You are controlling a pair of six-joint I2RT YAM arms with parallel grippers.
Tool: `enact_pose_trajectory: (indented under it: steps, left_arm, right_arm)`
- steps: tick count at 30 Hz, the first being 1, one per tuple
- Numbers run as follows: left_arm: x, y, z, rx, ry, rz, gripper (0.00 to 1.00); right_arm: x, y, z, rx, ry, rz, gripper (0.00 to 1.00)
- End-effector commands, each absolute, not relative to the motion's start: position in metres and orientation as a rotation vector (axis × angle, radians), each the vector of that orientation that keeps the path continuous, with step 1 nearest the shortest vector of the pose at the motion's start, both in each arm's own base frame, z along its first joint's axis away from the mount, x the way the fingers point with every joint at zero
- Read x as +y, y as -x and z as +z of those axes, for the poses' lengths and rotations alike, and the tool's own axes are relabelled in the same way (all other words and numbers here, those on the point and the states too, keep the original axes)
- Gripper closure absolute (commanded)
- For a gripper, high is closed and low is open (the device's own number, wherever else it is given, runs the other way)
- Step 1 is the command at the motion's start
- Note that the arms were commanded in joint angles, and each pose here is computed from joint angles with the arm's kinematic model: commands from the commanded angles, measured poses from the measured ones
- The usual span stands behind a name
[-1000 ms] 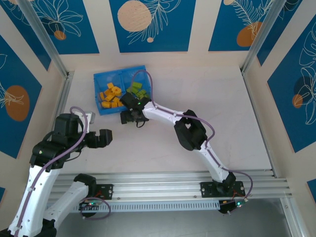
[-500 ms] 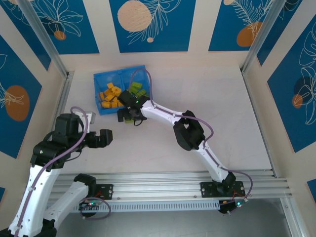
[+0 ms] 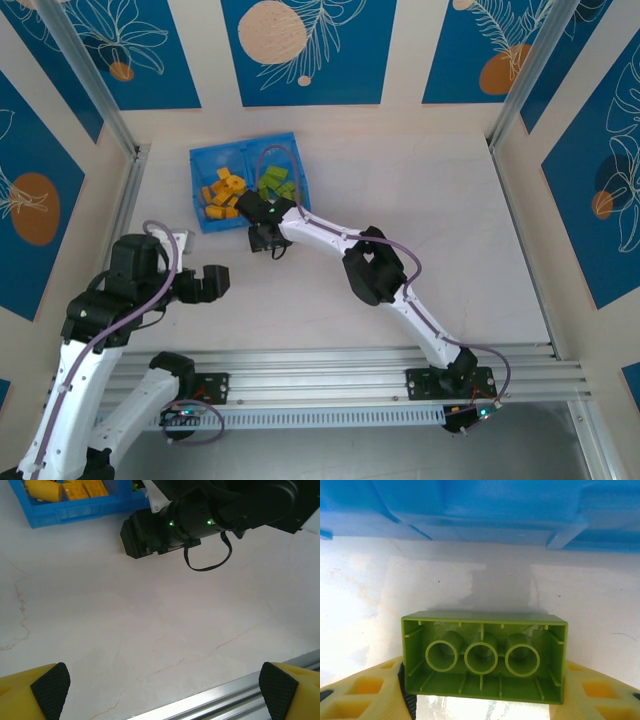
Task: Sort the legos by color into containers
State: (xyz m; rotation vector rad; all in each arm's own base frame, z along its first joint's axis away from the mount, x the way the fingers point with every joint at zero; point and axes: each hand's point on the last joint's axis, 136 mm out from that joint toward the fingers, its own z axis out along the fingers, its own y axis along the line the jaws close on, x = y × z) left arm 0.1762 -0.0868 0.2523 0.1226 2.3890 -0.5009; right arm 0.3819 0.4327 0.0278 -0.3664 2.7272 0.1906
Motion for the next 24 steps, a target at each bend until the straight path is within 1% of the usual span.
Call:
enact_pose_trajectory:
  steps: [1,4,9,14,18,20,24]
  left_arm:
    - [-0.094,-0.177,0.256,2.36,-0.15,-0.55,0.0]
    - [-0.094,-0.177,0.256,2.358,-0.151,-0.55,0.0]
    - [-0.099,-0.177,0.261,2.333,-0.191,-0.578,0.0]
    - [-0.105,-0.182,0.274,2.26,-0.222,-0.614,0.0]
    - [-0.107,-0.187,0.284,2.21,-0.221,-0.626,0.0]
    - [-0.107,-0.187,0.286,2.2,-0.217,-0.627,0.0]
    - [-0.105,-0.184,0.285,2.21,-0.215,-0.616,0.0]
  right_arm:
    - [0.431,-0.377,0.043,2.739,0.394,0.214,0.49]
    - [0.43,-0.378,0.074,2.718,0.372,0.283,0.5]
    - [0.422,-0.385,0.143,2.626,0.342,0.386,0.52]
    - [0.411,-0.415,0.204,2.491,0.234,0.472,0.52]
    - [0.404,-0.459,0.222,2.398,0.141,0.509,0.52]
    - [0.406,-0.483,0.219,2.376,0.101,0.559,0.52]
    - [0.422,-0.515,0.213,2.317,0.086,0.686,0.51]
